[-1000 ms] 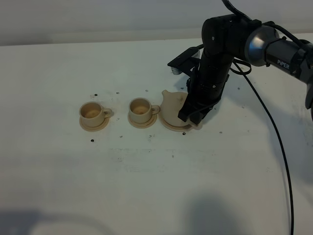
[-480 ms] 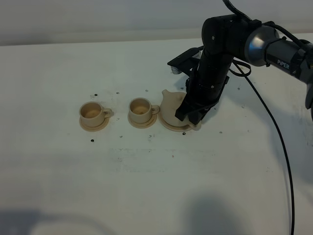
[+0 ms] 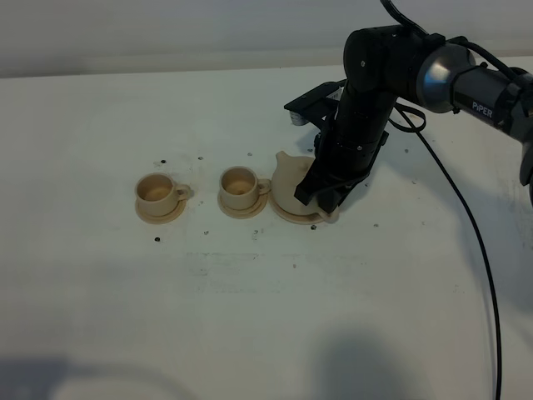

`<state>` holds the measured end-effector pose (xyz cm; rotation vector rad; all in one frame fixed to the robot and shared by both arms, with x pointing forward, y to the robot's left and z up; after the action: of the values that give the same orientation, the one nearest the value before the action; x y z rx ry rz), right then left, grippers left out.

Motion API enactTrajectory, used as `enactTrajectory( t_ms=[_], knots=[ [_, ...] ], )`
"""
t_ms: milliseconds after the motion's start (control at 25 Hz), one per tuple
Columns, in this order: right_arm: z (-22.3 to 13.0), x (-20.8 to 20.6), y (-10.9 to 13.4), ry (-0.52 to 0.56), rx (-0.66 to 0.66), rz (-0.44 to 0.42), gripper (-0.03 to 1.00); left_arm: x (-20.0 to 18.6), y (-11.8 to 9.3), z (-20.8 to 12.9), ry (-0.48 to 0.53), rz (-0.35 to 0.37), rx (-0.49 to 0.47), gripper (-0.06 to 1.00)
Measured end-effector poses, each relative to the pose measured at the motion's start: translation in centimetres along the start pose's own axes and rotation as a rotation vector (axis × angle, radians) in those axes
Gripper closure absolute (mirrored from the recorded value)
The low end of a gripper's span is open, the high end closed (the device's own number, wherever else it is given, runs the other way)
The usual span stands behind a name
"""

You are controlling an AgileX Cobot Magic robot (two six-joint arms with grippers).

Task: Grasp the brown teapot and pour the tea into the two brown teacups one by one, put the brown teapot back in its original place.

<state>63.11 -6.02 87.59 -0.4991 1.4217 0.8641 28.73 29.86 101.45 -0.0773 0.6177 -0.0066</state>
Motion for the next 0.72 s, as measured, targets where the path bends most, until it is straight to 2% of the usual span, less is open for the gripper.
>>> enactTrajectory(
  t_ms=[720],
  knots=[
    [0.9, -1.4, 0.0, -0.027, 0.0, -0.007, 0.84, 0.0, 0.0, 0.0, 0.0, 0.0, 0.001, 0.47]
  ],
)
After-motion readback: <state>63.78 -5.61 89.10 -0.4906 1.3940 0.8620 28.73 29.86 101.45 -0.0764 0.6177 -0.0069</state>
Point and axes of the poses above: a point on each arm's last joint axis where the gripper is mounted, x pointing out along that axis toward the gripper, y along the wrist's bending axis when the last joint is at zero, z = x × y, the point moved 6 cm from there along x, pointing out along that axis toward the gripper, and after that the axes turned 2 degrees about -x, right-handed, at the moved point
